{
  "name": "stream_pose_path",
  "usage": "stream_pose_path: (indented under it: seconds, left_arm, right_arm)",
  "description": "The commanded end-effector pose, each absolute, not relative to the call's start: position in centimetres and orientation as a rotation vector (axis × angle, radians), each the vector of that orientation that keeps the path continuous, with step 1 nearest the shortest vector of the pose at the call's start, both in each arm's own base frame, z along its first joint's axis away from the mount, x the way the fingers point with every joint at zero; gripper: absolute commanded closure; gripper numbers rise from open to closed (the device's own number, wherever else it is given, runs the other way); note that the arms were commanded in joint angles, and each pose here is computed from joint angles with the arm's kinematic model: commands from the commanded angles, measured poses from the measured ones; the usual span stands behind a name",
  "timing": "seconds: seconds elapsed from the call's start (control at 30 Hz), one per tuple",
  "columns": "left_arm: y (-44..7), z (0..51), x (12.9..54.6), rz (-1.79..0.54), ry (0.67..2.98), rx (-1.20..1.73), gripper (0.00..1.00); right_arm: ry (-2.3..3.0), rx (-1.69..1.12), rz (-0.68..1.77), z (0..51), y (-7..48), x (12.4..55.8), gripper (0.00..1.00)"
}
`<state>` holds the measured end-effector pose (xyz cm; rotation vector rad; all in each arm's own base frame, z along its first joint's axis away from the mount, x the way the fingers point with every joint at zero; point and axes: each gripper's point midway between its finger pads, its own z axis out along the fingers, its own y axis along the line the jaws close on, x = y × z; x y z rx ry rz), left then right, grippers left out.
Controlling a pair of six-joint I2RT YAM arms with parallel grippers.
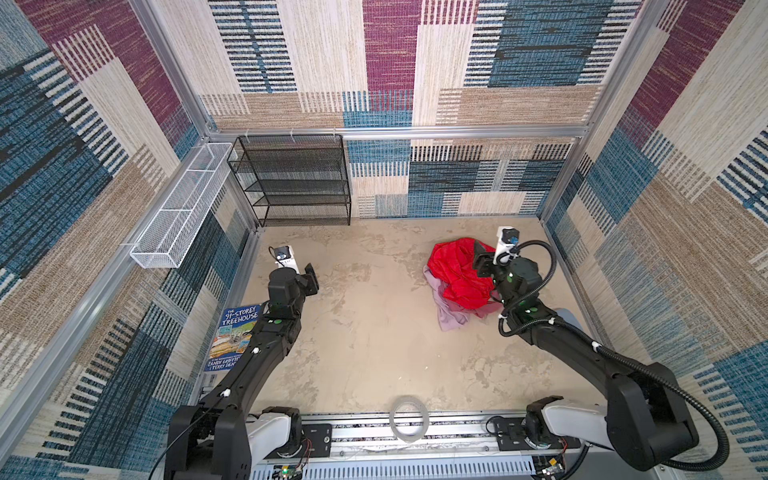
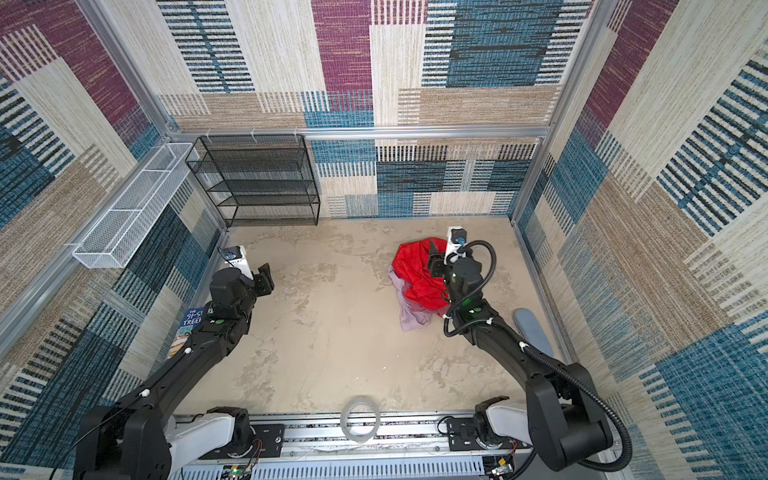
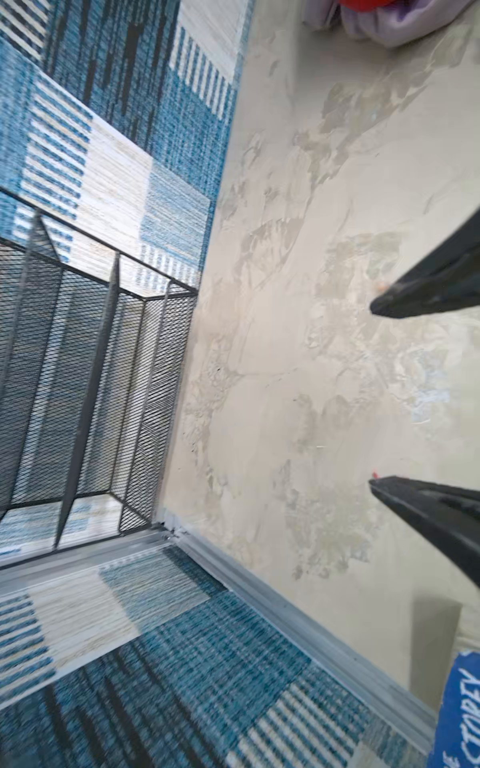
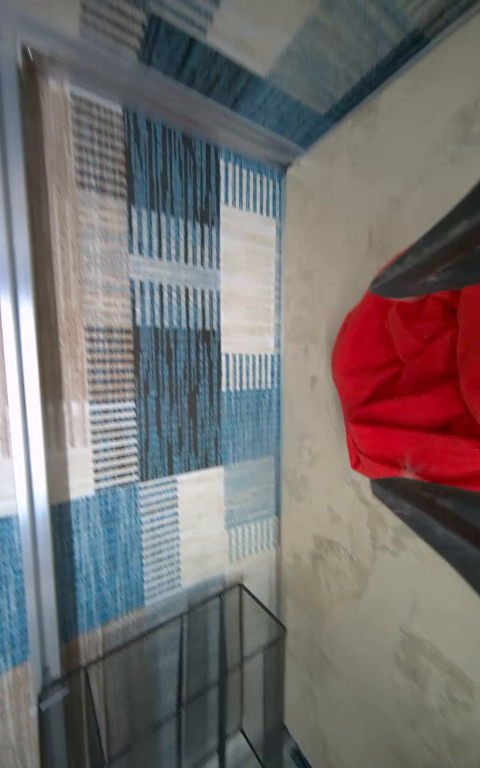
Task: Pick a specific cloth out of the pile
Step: 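Reach the right gripper into the pile and pinch the lavender shirt under the red cloth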
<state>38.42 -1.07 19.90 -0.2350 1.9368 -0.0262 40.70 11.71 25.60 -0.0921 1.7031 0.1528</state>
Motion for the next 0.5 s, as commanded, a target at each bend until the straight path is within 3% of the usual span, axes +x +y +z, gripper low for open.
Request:
stream_pose_path:
  seconds: [0.0, 0.27, 0.37, 0.47]
  left_arm:
    - [-2.7, 16.5, 37.0, -0.096, 2.109, -0.27, 0.37]
    - [-5.7, 15.9, 36.9, -0.183, 2.18, -0.174, 0.37]
    - [-5.7, 15.9, 36.8, -0.18, 2.187, -0.16, 0.37]
    - [-5.8, 15.9, 36.7, -0.181, 2.197, -0.146, 0.37]
  right_arm:
    - [1.917, -0.196, 0.184, 21.3, 15.0, 39.5, 0.36]
    - [2.105, -0.377, 0.246, 16.4, 22.5, 38.7, 0.59]
    - [2.174, -0.374, 0.249, 14.7, 23.5, 39.6, 0.77]
    - [2.229, -0.348, 0.219, 13.4, 23.7, 40.5, 0.77]
